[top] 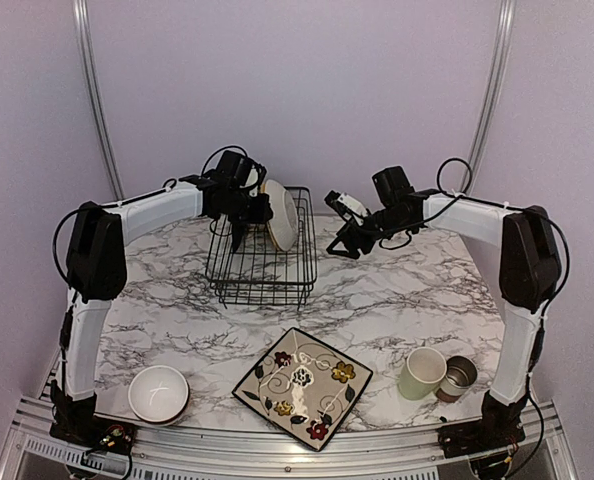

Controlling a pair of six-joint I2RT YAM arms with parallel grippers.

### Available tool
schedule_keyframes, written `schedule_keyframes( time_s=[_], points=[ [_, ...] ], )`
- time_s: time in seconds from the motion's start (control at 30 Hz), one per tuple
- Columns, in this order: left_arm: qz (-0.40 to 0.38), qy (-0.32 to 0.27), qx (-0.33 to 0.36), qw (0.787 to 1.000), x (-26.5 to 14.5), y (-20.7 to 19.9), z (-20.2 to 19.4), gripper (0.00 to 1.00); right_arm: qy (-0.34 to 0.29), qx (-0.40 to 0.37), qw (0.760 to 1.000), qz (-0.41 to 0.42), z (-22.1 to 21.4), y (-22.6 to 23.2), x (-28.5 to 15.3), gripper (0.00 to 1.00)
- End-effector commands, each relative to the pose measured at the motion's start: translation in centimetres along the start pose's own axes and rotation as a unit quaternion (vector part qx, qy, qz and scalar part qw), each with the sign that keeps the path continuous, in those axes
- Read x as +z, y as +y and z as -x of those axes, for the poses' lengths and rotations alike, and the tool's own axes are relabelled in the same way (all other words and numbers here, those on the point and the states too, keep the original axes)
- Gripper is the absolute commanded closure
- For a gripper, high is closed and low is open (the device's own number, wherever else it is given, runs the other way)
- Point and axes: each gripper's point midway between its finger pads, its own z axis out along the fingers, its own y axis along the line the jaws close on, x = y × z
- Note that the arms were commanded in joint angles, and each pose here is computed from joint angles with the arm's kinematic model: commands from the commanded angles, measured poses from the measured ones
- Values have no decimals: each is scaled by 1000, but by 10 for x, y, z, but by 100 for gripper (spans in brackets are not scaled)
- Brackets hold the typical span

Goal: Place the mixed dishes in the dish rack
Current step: Grab the plate from the corner of the board.

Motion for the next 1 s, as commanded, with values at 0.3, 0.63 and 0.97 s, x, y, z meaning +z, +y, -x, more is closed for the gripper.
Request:
schedule_keyframes(
  time_s=[0.3, 0.63, 0.97],
  points=[
    [17, -44, 4, 999, 0, 20, 25, 50, 3, -4, 1000, 13, -1, 8, 6, 31],
    [87, -77, 8, 993, -85, 25, 58, 36, 1, -10, 1000, 18, 3, 14, 5, 30],
    [-39, -28, 223, 974, -164, -105, -36, 39, 6, -31, 999, 25, 0, 24, -10, 30]
  ],
)
